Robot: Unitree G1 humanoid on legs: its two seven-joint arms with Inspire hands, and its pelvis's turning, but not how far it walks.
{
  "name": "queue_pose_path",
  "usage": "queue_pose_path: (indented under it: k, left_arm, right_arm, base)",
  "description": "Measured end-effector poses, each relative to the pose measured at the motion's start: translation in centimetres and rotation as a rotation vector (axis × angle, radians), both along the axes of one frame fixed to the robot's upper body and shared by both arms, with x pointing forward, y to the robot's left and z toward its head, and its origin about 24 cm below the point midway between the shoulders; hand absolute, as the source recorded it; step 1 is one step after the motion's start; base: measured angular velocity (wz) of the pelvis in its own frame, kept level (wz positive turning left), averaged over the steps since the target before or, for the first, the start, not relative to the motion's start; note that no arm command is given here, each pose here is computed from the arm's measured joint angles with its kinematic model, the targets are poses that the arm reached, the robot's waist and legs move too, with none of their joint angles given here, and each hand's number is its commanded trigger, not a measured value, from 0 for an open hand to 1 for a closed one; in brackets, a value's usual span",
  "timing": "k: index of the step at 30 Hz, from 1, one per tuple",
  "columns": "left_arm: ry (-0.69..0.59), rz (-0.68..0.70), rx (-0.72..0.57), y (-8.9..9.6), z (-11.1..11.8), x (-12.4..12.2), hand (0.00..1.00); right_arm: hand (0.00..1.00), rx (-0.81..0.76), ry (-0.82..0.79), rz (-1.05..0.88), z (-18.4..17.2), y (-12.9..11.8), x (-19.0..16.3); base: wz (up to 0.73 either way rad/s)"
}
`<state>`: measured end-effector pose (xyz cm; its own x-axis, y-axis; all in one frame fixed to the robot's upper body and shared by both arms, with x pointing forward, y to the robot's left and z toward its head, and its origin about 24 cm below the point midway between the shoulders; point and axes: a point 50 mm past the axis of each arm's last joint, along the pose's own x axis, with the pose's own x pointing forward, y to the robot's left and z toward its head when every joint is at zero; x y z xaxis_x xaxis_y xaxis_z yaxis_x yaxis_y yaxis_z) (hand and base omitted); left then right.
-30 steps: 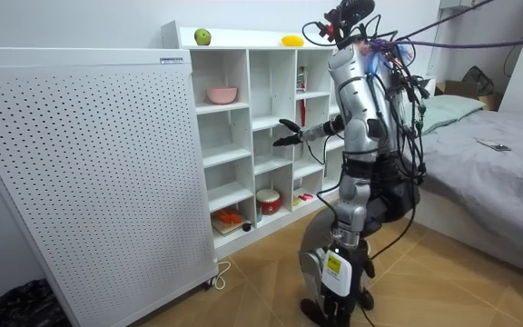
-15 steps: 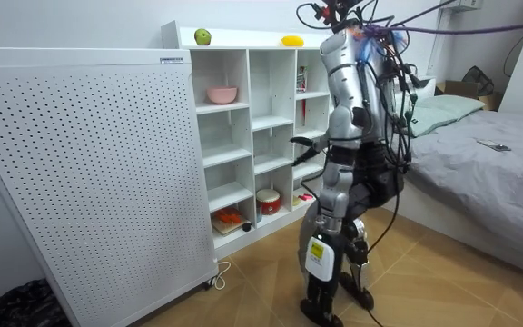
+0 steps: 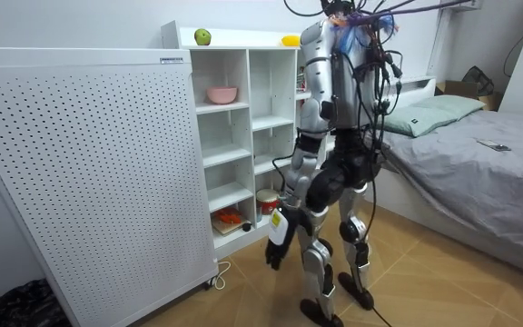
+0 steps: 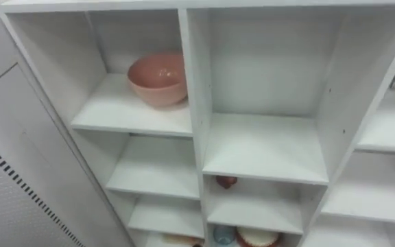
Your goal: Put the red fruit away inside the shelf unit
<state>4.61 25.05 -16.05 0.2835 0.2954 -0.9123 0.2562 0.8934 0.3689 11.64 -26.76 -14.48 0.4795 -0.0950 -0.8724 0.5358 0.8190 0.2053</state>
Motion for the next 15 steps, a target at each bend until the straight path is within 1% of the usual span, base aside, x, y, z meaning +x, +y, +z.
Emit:
queue_pose_path:
  k: [2,7,10,12,15]
  left_arm:
    - [-0.015,-0.021,0.019,0.3,0.2,0.2,0.0]
    - [-0.041,0.025,0.041,0.9,0.4,0.5,0.0]
    - [-0.031,-0.023,0.069,0.8,0.4,0.5,0.0]
    - [-0.036,-0.028,0.077,0.7,0.4,0.8,0.0]
    - [-0.033,0.017,0.077,0.8,0.3,0.7,0.0]
  right_arm:
    - [0.0,-0.026,0.079,0.13,-0.5,0.1,-2.1]
    - [0.0,-0.051,0.122,0.297,-0.7,0.4,-2.4]
    - [0.0,-0.046,0.139,0.334,-0.8,0.7,-2.8]
    - [0.0,-0.046,0.147,0.358,-0.9,1.0,-2.9]
    - [0.0,-0.039,0.173,0.416,-1.3,1.8,-3.1]
  base:
    - [-0.02]
    - [-0.01]
    - [0.01]
    - [0.0]
    - [-0.03]
